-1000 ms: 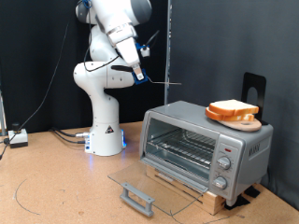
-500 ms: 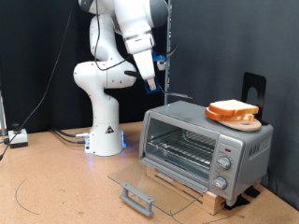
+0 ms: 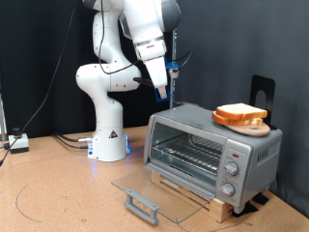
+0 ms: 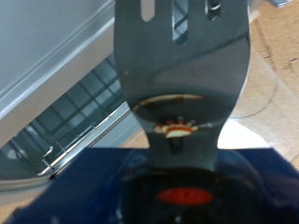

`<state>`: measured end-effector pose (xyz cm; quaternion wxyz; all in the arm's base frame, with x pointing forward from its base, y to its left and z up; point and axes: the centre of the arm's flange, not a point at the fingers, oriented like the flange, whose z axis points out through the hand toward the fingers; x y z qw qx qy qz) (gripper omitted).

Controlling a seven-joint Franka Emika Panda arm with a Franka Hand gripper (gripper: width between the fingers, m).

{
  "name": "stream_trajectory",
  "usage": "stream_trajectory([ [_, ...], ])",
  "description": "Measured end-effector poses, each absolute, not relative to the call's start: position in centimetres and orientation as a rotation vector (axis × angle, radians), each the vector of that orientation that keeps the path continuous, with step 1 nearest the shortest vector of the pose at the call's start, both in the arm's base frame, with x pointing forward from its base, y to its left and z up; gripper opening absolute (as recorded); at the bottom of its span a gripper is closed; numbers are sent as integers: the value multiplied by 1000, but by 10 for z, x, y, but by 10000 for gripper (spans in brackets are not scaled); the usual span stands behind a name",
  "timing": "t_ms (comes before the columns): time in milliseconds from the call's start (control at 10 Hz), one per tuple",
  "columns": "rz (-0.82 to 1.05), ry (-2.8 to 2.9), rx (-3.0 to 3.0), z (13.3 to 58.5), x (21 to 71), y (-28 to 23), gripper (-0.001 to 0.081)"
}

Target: Make a piece of toast with the oven

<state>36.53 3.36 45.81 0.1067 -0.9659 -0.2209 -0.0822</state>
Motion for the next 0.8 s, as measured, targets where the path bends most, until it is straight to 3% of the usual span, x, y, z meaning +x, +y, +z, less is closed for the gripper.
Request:
stream_trajectory([
  [800,-189,-718,-2826,445,393,60,416],
])
